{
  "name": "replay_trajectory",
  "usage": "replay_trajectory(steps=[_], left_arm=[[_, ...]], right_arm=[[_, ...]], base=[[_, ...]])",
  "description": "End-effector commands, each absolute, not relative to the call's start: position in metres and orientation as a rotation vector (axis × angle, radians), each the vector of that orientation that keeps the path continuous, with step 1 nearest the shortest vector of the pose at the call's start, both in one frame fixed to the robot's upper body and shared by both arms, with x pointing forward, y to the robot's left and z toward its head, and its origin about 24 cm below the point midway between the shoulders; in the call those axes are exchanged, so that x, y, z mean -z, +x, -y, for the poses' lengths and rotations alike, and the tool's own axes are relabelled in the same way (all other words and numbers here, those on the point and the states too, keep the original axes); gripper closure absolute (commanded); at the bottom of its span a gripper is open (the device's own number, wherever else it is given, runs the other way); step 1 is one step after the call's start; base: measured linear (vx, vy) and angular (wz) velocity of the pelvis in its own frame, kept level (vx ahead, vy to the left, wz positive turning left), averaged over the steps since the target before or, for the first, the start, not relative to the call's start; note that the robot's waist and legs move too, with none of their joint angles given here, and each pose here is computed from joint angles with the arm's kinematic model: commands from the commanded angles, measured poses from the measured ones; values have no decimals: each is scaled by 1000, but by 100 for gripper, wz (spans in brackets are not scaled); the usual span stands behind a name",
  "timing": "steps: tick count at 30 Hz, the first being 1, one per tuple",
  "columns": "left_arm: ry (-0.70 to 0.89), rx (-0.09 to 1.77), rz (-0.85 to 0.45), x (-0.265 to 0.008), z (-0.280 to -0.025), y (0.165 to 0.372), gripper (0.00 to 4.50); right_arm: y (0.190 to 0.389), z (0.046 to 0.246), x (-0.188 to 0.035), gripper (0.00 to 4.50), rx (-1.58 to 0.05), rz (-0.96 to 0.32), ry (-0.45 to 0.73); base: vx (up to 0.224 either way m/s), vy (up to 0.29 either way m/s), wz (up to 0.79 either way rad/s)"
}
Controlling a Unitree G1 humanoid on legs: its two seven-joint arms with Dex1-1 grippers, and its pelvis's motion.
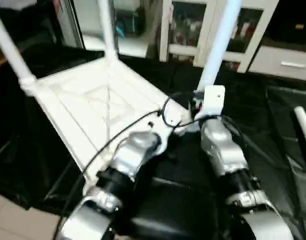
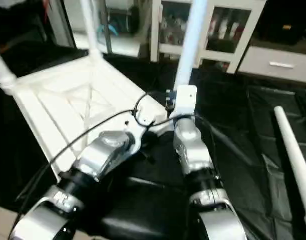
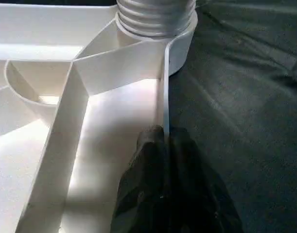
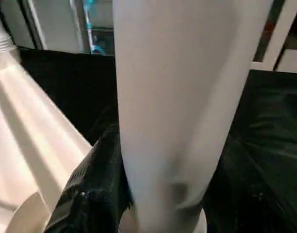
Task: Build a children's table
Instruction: Insert table leg to table base
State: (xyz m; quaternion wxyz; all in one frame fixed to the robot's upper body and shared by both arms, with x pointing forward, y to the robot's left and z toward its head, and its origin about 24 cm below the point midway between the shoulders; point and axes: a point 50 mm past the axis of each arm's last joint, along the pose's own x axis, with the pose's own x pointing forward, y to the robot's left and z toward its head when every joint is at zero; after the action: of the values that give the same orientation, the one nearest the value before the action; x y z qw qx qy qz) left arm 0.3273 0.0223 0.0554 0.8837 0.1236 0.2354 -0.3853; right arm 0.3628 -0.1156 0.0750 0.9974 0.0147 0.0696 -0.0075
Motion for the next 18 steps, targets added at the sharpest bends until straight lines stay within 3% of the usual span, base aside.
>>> replay_trajectory(steps=[1, 11, 14, 18], left_arm=[[214, 922, -304, -95, 2, 324, 450], [217, 896, -317, -94, -7, 328, 450], [222, 901, -313, -94, -9, 328, 450], [238, 916, -299, -95, -17, 329, 450]], right_arm=[[347, 130, -20, 265, 94, -398, -12], [356, 125, -28, 265, 43, -328, 22], [360, 120, -43, 192, -50, -240, 40], [360, 123, -59, 169, -138, -196, 67]], base=[[0, 0, 0], [0, 0, 0], [0, 0, 0], [0, 0, 0]])
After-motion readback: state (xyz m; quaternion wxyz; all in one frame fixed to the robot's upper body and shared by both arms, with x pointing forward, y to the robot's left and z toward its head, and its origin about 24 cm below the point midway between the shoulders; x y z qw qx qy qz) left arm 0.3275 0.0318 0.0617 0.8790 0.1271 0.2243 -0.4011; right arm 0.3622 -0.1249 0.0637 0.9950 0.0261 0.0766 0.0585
